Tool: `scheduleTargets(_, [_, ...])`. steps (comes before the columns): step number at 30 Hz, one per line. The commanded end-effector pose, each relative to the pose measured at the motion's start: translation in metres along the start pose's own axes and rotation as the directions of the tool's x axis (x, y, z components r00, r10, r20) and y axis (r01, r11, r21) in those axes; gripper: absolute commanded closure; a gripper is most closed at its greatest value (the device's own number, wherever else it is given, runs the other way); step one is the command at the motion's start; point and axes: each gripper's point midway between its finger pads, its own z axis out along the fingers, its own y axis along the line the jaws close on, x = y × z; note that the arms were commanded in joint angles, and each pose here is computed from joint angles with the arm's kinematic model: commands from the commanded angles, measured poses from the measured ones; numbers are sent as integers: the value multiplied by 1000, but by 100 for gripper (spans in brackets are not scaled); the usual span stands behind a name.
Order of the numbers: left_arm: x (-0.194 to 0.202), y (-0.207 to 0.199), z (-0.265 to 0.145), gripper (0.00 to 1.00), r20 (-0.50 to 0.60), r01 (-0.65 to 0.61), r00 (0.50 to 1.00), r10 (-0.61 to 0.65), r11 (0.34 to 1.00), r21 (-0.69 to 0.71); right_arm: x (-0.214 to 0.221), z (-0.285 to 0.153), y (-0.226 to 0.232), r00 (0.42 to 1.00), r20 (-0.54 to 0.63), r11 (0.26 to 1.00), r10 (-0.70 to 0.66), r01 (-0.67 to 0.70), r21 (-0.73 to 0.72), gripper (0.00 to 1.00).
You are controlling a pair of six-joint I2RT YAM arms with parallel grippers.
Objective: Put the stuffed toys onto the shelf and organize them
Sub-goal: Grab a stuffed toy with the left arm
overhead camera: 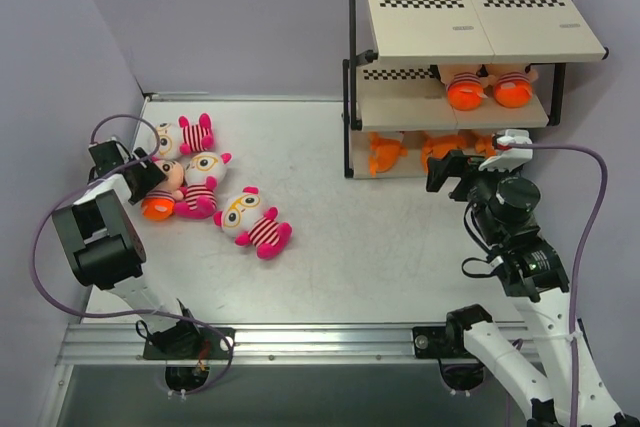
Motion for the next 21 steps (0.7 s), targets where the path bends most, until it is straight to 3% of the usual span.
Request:
scheduleTargets(1, [22,-2,13,25,-72,-29,997,30,999,17,-4,4,11,1000,15,998,-15,15,-54,1])
scheduleTargets(5, [19,-18,5,44,-42,-46,998,47,998,35,-3,8,17,1000,-3,997,-21,20,-80,2])
scheduleTargets(7, [17,-22,0,59,-29,-44,999,45,998,37,-2,9,18,1000,-9,996,-20,19,-86,2])
scheduleTargets(10, [1,-33,-20,71,27,-55,998,54,998,43,1,9,26,999,-26,991,-23,19,-129,2])
scheduleTargets(15, [-24,-56,-59,73,114,-54,992,46,996,74,5,10,42,998,-55,977,-32,19,-213,3])
scheduleTargets(21, [-37,-120,-132,73,244,-80,969,30,977,197,17,13,79,992,-123,923,3,-51,-382,5])
